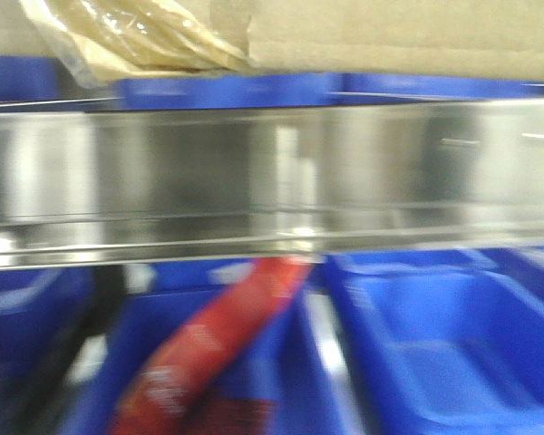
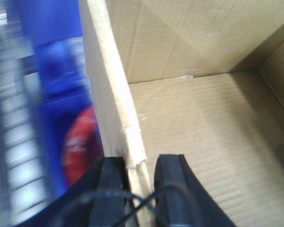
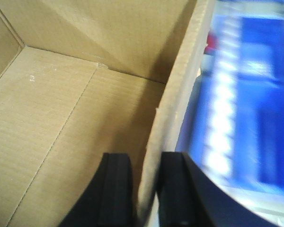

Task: Grab carton from right shelf to conveyor
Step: 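Lift the carton off the shelf with both grippers, then hold the carton with both grippers while driving toward the conveyor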

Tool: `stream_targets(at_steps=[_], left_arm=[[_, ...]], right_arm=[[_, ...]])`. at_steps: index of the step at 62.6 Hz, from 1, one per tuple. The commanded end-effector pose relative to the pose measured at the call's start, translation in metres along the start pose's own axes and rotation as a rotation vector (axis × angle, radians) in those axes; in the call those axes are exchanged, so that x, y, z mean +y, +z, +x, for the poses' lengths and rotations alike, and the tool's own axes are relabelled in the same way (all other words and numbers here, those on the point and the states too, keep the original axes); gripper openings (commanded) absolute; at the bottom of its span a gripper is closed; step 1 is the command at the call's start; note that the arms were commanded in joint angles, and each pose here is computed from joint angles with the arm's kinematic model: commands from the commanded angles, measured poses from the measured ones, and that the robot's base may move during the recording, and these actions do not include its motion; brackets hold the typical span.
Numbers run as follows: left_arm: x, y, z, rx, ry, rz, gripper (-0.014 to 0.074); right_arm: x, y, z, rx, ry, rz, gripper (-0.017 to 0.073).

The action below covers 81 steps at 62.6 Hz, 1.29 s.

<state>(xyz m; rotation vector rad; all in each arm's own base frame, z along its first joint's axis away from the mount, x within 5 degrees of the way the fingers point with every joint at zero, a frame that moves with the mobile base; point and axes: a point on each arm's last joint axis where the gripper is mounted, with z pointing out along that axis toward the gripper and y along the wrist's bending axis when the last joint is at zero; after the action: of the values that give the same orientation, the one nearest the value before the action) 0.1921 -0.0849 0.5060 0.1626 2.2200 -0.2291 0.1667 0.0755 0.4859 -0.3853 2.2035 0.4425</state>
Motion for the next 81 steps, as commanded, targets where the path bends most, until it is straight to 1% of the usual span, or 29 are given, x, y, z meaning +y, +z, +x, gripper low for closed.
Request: stream_targets(at_steps=[1,81], left_arm=[[0.0039,-0.0076,-0.004,-0.062,0.024,-0.023,-0.0003],[0.0041,-0.0076,-0.004,-0.063,0.025,-0.025,-0.0003]], right_arm=[[-0.0001,-0.005,0.0002,-0.022,-0.029,0.006,-0.007],[-0.0001,-0.005,0.0002,-0.022,-0.029,0.006,-0.007]])
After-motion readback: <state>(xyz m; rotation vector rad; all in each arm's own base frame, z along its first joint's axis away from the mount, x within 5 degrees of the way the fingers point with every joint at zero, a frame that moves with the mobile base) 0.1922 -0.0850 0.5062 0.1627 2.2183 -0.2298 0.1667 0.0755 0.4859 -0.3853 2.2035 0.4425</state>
